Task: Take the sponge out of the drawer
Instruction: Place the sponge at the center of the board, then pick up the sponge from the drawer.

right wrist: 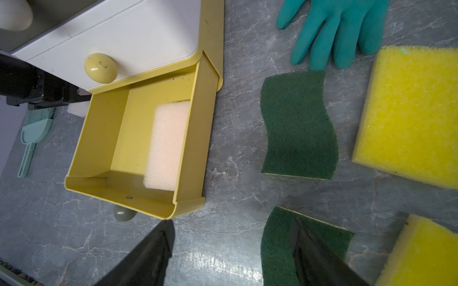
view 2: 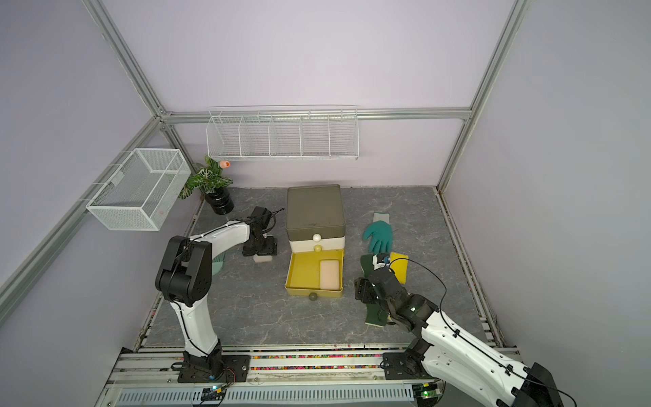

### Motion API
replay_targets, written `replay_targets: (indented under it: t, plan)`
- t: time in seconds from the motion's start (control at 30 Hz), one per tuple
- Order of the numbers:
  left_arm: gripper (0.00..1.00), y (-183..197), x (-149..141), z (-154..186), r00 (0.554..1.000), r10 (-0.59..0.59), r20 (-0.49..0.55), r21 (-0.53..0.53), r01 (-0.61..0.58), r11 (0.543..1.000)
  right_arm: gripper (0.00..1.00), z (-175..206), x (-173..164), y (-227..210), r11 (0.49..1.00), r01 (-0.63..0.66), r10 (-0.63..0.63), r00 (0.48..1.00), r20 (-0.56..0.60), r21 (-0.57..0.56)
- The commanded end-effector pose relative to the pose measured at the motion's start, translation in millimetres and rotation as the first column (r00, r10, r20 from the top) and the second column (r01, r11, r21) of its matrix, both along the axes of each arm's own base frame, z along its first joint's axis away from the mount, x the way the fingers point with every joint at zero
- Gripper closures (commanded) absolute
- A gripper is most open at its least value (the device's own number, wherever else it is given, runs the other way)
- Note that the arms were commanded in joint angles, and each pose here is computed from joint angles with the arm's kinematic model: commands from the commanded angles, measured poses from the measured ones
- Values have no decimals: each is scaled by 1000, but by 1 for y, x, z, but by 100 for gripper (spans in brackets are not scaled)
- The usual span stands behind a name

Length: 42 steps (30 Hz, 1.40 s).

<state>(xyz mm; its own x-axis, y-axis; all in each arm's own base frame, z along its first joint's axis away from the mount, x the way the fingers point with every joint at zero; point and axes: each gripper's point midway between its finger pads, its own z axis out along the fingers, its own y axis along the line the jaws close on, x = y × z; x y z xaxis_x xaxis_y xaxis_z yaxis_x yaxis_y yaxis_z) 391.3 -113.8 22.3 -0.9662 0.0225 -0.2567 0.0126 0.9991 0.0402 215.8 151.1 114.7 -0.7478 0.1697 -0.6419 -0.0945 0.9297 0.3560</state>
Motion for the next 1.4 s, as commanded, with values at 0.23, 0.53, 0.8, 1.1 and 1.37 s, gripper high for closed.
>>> replay_targets:
  t: [0.23, 0.53, 0.8, 1.1, 1.37]
  plan:
    - [9, 3, -8, 62, 994, 45, 104, -53, -40, 998, 20, 5, 3, -1, 1000, -1, 2, 1000, 13, -10]
    - [9, -1, -36, 130, 974, 59, 220, -158, -24, 987, 20, 8, 7, 6, 999, -25, 25, 1000, 9, -21]
    - [10, -34, -86, 187, 940, -3, 342, -267, 100, 958, 15, 6, 12, 26, 995, -99, 97, 994, -47, -34]
    - [10, -110, -150, 207, 899, -136, 415, -281, 269, 921, 11, 0, 22, 40, 991, -124, 117, 985, -127, -48]
    - [10, -181, -162, 174, 910, -185, 371, -283, 300, 911, 9, 0, 30, 10, 998, -25, 16, 987, -157, -56]
